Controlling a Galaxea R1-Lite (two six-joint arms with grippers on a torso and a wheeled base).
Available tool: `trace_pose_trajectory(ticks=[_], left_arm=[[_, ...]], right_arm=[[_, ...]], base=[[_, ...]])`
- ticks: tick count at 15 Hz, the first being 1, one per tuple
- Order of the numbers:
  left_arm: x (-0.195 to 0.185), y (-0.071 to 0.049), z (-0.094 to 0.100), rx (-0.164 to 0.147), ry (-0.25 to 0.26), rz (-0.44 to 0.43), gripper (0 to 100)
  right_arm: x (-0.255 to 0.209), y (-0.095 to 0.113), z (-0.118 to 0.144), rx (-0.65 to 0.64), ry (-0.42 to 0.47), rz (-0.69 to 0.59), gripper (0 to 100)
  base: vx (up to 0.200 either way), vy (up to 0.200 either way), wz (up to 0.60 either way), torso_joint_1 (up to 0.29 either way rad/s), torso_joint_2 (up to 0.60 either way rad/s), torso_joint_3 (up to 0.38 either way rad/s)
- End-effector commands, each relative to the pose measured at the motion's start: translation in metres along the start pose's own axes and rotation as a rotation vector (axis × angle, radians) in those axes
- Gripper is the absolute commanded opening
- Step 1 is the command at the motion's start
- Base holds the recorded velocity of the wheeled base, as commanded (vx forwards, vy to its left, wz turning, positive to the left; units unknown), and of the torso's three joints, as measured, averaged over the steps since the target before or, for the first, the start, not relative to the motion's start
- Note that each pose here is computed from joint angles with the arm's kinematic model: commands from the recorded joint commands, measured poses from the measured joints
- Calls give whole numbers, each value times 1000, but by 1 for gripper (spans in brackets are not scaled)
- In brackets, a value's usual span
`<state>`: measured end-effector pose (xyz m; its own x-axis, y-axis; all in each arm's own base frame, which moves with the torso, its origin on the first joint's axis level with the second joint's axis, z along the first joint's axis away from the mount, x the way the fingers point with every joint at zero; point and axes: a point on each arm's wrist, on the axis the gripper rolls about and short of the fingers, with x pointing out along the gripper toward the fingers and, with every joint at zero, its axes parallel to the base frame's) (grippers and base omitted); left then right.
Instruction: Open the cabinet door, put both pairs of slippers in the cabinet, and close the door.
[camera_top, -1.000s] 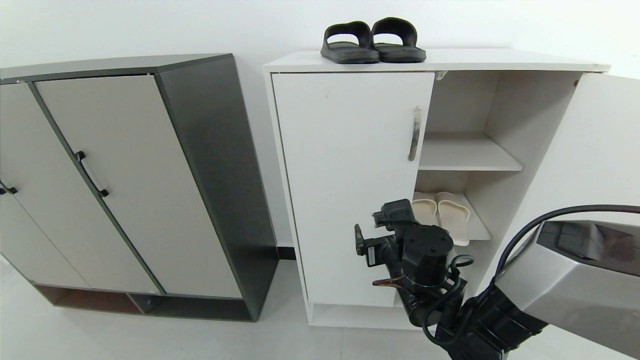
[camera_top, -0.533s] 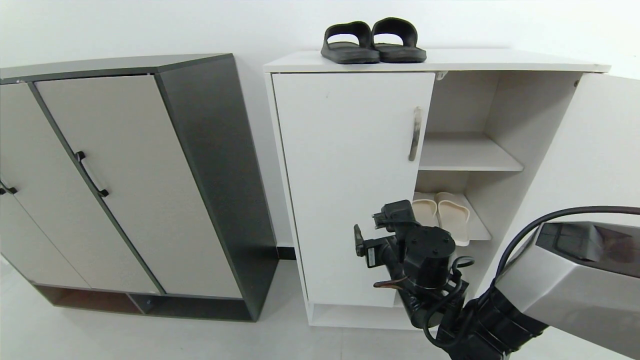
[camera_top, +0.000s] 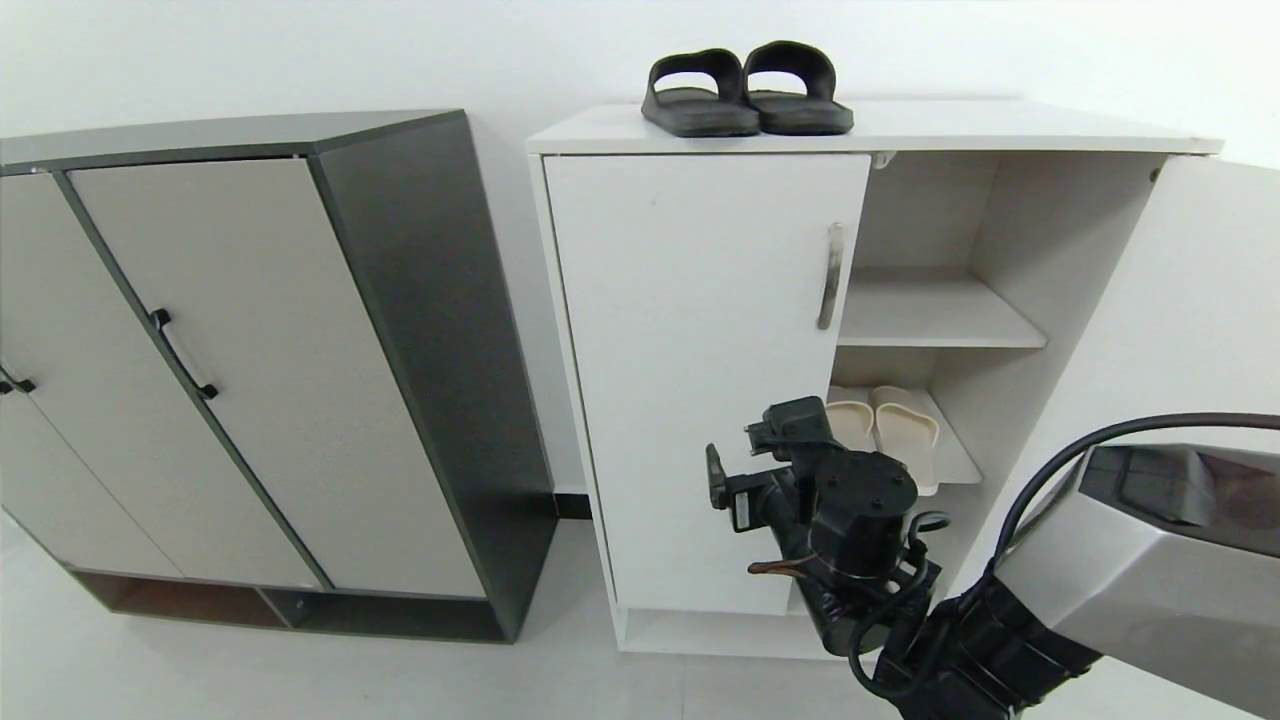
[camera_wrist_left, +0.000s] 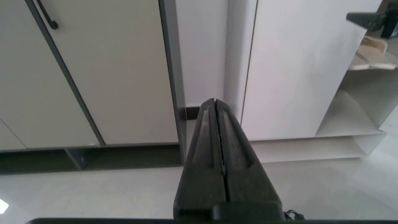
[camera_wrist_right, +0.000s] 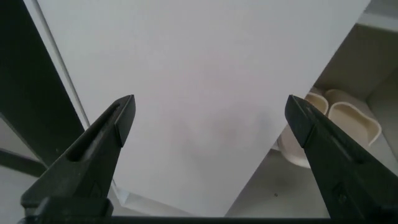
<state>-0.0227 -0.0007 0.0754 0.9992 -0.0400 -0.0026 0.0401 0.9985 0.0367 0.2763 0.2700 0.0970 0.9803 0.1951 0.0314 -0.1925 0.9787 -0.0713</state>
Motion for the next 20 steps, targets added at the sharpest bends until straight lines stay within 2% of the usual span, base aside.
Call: trace_pose_trajectory(ticks=[1, 10, 20], left_arm=[[0, 0, 0, 0, -1, 0, 0], [0, 0, 0, 0, -1, 0, 0], [0, 0, 0, 0, -1, 0, 0]], right_arm=[[0, 0, -3, -16, 10, 1, 100], [-1, 0, -4, -25, 14, 1, 100], [-1, 0, -7, -30, 20, 2, 100]], base=[[0, 0, 0, 32, -149, -359], [0, 0, 0, 95, -483, -350], [0, 0, 0, 177, -493, -316]])
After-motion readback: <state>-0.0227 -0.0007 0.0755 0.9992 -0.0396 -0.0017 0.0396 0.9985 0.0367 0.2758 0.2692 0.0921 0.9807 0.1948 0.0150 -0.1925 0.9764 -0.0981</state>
